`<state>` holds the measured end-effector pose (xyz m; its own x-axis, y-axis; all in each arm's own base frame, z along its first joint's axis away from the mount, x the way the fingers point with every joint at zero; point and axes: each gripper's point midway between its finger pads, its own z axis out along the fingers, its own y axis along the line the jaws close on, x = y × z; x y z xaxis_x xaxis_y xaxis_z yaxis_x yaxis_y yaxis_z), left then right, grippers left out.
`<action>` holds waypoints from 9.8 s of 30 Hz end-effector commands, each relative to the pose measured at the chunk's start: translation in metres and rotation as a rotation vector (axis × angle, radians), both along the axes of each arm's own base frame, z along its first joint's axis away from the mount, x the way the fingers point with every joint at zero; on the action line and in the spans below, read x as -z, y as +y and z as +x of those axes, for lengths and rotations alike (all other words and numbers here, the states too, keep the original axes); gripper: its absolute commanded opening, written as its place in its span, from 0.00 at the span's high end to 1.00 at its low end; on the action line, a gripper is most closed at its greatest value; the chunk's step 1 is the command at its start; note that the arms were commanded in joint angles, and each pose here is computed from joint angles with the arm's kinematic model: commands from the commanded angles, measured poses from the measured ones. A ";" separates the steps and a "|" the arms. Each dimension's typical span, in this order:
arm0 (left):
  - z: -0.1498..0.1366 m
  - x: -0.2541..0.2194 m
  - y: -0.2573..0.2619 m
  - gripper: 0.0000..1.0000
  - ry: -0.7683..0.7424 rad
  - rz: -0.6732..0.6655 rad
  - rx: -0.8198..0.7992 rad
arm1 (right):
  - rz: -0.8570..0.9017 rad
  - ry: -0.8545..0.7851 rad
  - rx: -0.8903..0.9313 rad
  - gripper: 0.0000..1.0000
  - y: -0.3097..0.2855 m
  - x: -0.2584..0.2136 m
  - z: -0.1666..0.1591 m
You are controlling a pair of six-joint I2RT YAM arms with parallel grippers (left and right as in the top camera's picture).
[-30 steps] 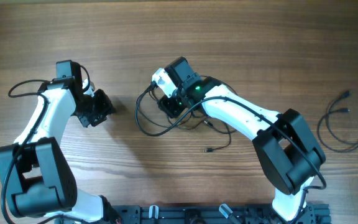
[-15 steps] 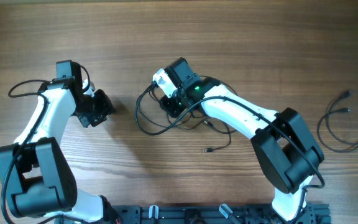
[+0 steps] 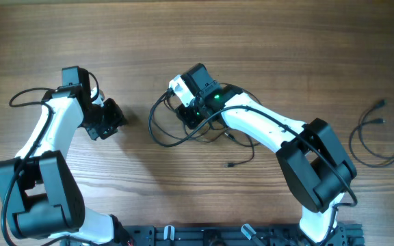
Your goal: Untangle cables
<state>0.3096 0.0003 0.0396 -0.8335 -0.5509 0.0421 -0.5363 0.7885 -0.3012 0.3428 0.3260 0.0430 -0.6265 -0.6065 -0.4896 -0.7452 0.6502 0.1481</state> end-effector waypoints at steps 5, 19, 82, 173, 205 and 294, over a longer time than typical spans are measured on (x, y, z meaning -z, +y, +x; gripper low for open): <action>0.001 -0.005 0.000 0.61 -0.012 0.011 0.002 | -0.023 0.034 0.028 0.60 -0.004 0.014 -0.002; 0.001 -0.005 0.000 0.61 -0.012 0.011 0.002 | -0.026 0.037 0.028 0.60 -0.005 0.015 -0.003; -0.001 -0.005 0.000 0.61 -0.005 0.010 0.002 | 0.208 0.005 0.442 0.96 -0.063 -0.090 0.047; 0.009 -0.020 -0.143 0.45 -0.171 -0.139 0.402 | 0.381 -0.711 0.910 0.96 -0.292 -0.456 0.044; 0.000 -0.018 -0.141 0.48 -0.131 -0.135 0.399 | -0.224 0.161 1.852 0.96 -0.572 -0.176 0.002; -0.007 0.000 -0.044 0.39 0.004 0.114 0.193 | -0.159 0.229 0.547 0.18 -0.205 -0.022 -0.007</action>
